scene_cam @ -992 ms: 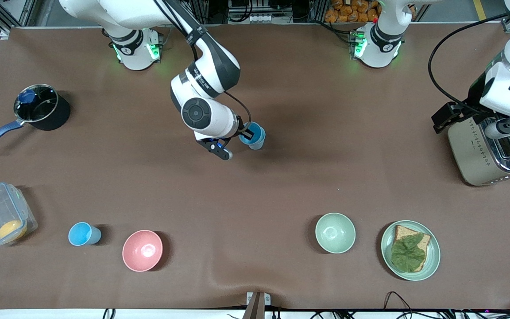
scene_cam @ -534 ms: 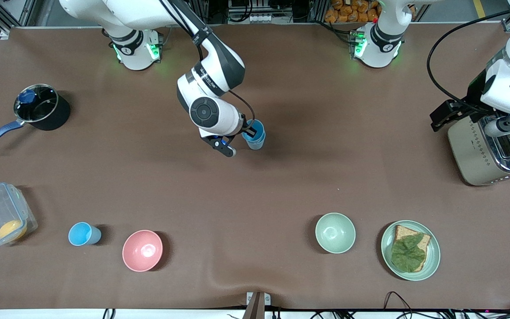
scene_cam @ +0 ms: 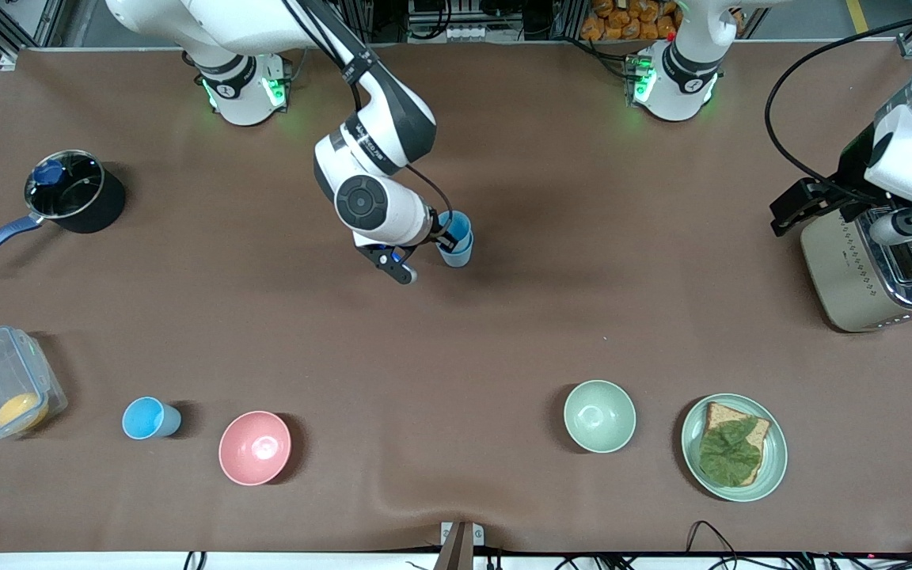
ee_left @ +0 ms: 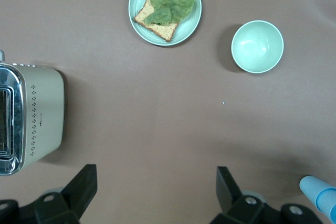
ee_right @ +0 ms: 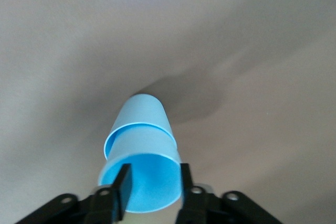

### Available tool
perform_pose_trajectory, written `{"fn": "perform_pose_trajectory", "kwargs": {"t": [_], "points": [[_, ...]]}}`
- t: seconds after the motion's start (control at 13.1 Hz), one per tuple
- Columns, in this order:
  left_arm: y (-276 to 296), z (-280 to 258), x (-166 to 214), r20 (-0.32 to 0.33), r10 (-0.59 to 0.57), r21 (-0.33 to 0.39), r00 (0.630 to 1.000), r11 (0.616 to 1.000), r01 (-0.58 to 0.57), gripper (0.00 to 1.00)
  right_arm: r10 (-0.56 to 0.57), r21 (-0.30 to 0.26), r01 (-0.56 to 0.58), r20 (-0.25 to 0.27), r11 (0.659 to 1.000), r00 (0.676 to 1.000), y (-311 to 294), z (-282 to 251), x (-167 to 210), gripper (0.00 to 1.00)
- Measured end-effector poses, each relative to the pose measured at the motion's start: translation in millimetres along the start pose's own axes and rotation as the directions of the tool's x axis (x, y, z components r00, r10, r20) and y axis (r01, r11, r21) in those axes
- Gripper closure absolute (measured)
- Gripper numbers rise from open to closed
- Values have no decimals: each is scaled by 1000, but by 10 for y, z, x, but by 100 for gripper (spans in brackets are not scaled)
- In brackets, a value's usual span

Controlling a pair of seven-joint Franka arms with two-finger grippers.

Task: Stack blue cups with both arms
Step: 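Lower the held blue cup into the tissue cup with the right gripper, then open the right gripper and draw it back from the stacked cups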

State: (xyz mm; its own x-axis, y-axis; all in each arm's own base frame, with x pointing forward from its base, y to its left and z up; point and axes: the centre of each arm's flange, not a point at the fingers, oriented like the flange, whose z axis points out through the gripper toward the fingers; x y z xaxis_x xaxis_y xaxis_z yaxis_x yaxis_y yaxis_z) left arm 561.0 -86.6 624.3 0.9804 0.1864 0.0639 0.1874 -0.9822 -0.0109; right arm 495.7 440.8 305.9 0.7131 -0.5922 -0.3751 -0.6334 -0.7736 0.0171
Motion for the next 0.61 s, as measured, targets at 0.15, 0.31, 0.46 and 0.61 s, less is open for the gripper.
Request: {"fn": "perform_pose_trajectory", "kwargs": {"t": [0.15,0.31,0.46,0.61], "points": [[-42,-1,15,0,9,0,1000,1000,-9,0,1,-2,-1,-26,1000,1000,63,-287,281,28],[-100,-6,35,-2,9,1,1000,1000,-9,0,-11,-1,11,-33,1000,999,289,-690,798,6],[-137,-10,48,-3,32,1,999,999,-32,0,-85,-23,84,-17,996,996,684,-1052,1422,0],[-144,-11,51,-3,51,1,999,999,-51,0,-143,-38,143,15,989,990,1236,-1392,2090,0]]}}
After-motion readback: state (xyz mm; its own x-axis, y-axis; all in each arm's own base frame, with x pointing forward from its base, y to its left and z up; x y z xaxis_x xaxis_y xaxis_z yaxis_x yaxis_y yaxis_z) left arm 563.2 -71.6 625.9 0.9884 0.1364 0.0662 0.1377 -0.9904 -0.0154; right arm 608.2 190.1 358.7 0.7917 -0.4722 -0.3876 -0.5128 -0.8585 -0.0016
